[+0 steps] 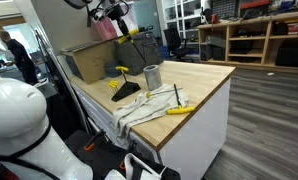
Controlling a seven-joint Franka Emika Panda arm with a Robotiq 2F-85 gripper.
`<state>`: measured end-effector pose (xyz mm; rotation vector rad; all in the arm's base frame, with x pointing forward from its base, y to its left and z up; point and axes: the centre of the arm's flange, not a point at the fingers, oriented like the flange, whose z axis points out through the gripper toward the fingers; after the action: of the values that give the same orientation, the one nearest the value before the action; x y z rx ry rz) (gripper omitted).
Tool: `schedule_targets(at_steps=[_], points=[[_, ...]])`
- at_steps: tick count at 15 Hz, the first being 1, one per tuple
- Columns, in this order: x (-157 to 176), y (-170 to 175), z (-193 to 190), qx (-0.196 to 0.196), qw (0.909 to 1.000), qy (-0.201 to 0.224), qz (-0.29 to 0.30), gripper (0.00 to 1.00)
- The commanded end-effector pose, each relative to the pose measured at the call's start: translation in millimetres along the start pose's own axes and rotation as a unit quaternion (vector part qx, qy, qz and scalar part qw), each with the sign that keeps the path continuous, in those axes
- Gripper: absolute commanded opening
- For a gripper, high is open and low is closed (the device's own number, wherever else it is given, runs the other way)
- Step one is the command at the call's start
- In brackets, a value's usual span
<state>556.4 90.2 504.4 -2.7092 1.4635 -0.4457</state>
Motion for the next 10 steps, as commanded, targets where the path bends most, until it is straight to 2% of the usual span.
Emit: schedule_targets(at_steps=[1,5,10], points=[[-17.9,-8.2,-30.1,-0.009,0.9949,-0.013,0.1,0.05],[-25.7,-23.3,-23.9,-0.034,0.9787,-0.052,0.196,0.05],[-22.5,-43.1,9.3,-0.077,0.9495,-0.117,0.281,0.05]])
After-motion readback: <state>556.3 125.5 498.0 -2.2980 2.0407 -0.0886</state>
